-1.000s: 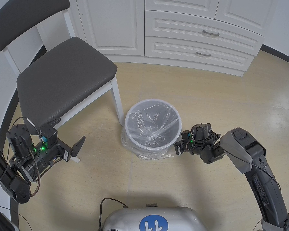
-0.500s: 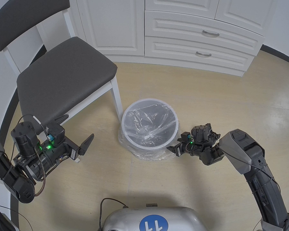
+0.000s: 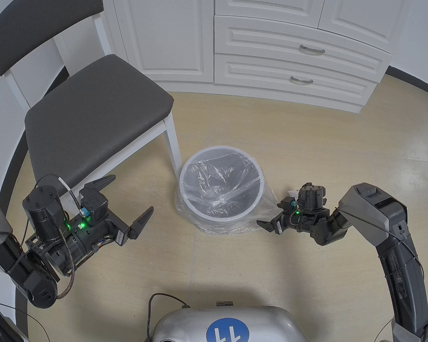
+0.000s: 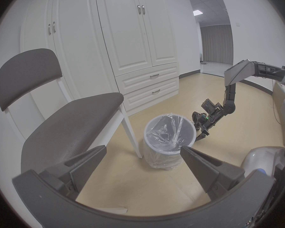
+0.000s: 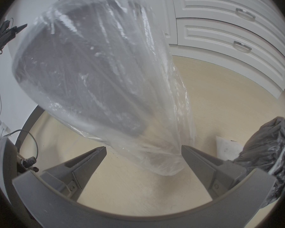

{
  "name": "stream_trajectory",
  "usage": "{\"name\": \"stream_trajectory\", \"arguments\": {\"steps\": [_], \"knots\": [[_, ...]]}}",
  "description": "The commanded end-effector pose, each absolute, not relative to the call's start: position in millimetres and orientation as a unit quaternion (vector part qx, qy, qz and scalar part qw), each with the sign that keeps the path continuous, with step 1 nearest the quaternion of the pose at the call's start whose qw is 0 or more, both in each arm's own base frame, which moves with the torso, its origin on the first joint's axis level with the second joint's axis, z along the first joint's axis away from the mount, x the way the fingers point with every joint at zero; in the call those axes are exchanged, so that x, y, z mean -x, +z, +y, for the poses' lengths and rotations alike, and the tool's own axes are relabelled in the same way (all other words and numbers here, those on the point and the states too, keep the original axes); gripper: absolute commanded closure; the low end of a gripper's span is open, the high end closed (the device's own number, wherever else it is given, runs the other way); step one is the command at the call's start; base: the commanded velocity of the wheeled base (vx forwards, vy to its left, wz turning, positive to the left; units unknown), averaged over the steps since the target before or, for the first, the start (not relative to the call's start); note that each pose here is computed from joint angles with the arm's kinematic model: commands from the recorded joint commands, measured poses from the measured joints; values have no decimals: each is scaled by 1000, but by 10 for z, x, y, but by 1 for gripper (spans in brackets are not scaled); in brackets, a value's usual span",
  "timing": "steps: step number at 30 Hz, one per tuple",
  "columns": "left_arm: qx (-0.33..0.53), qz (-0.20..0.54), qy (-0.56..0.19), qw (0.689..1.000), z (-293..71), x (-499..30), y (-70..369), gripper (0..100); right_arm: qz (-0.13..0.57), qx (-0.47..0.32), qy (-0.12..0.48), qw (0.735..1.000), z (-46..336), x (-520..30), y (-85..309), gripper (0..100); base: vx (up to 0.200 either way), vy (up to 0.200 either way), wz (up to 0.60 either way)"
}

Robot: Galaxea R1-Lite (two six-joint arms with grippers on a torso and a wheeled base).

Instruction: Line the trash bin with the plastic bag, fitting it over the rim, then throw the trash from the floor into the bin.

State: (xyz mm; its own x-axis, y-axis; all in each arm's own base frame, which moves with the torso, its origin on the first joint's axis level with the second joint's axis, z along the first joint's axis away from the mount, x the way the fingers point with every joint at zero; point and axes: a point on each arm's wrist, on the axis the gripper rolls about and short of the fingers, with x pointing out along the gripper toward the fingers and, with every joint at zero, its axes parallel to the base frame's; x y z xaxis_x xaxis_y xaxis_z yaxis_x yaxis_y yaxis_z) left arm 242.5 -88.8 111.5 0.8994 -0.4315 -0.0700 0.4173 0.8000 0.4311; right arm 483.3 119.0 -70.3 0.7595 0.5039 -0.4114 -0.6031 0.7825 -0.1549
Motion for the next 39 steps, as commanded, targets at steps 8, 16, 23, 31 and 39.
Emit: {"name": "stream_trajectory", "arguments": {"steps": [8, 16, 23, 31, 39], "knots": [[-195, 7, -240, 951, -869, -2159, 1016, 0, 101, 163, 289, 938, 1030, -4379, 278, 0, 0, 0, 0], [-184, -14, -211, 960, -821, -2059, 1155, 0, 41, 165, 267, 949, 894, -4005, 996, 0, 0, 0, 0], [-125, -1, -205, 971, -761, -1914, 1178, 0, 32, 171, 197, 965, 798, -3560, 1401, 0, 0, 0, 0], [-88, -6, -190, 978, -757, -1915, 1232, 0, 77, 117, 106, 985, 726, -3397, 1726, 0, 0, 0, 0], [-80, -46, -173, 981, -854, -1832, 1400, 0, 233, -18, 7, 972, 713, -3848, 1846, 0, 0, 0, 0]]}}
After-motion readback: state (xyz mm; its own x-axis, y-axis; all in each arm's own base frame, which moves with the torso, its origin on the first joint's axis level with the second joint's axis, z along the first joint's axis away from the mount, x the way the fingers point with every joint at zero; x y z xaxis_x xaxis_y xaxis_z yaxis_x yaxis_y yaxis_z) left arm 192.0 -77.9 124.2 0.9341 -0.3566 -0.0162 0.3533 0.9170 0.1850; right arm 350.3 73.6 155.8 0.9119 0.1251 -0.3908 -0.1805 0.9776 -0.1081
